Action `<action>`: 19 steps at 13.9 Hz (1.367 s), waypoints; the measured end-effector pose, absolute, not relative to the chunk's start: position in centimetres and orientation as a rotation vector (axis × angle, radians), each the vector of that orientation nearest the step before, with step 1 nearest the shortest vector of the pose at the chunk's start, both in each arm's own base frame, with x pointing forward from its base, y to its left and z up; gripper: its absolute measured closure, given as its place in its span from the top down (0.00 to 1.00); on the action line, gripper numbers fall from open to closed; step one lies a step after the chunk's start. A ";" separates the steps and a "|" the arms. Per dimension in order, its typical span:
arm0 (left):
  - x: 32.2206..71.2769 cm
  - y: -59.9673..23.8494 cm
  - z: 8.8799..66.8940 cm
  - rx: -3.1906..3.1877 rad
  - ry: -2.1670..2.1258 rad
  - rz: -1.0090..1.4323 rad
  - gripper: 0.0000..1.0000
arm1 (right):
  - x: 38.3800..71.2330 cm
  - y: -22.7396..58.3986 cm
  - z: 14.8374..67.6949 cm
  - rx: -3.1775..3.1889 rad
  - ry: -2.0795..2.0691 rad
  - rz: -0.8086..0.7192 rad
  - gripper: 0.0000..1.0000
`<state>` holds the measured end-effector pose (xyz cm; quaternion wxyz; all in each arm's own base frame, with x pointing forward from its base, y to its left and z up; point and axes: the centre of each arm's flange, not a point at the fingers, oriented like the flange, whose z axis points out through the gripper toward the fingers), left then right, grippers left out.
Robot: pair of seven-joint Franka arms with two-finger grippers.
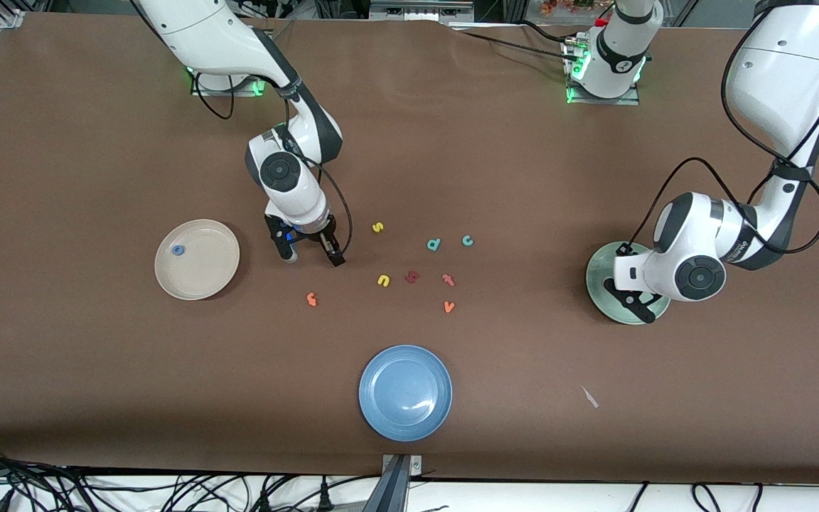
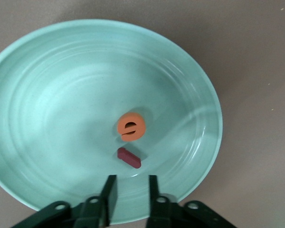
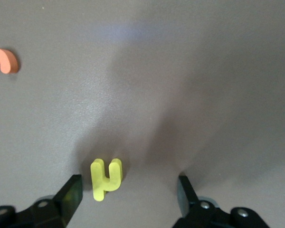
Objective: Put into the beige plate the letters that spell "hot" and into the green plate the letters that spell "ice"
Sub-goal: 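Grasp the yellow u with the right gripper while the left gripper reaches letters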
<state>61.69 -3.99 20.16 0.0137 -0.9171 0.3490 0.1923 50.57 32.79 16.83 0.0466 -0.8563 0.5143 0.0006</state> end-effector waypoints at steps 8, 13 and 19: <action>61.6 -15.1 28.7 -3.017 0.904 0.516 1.00 | 51.0 33.1 17.5 -2.594 1.552 -0.020 0.28; 57.6 -26.4 29.6 -3.066 0.547 0.501 1.00 | 51.3 33.0 17.8 -2.590 1.554 -0.023 0.26; 51.4 -39.3 25.2 -3.128 0.356 0.377 1.00 | 53.6 31.7 19.8 -2.824 1.414 0.078 0.26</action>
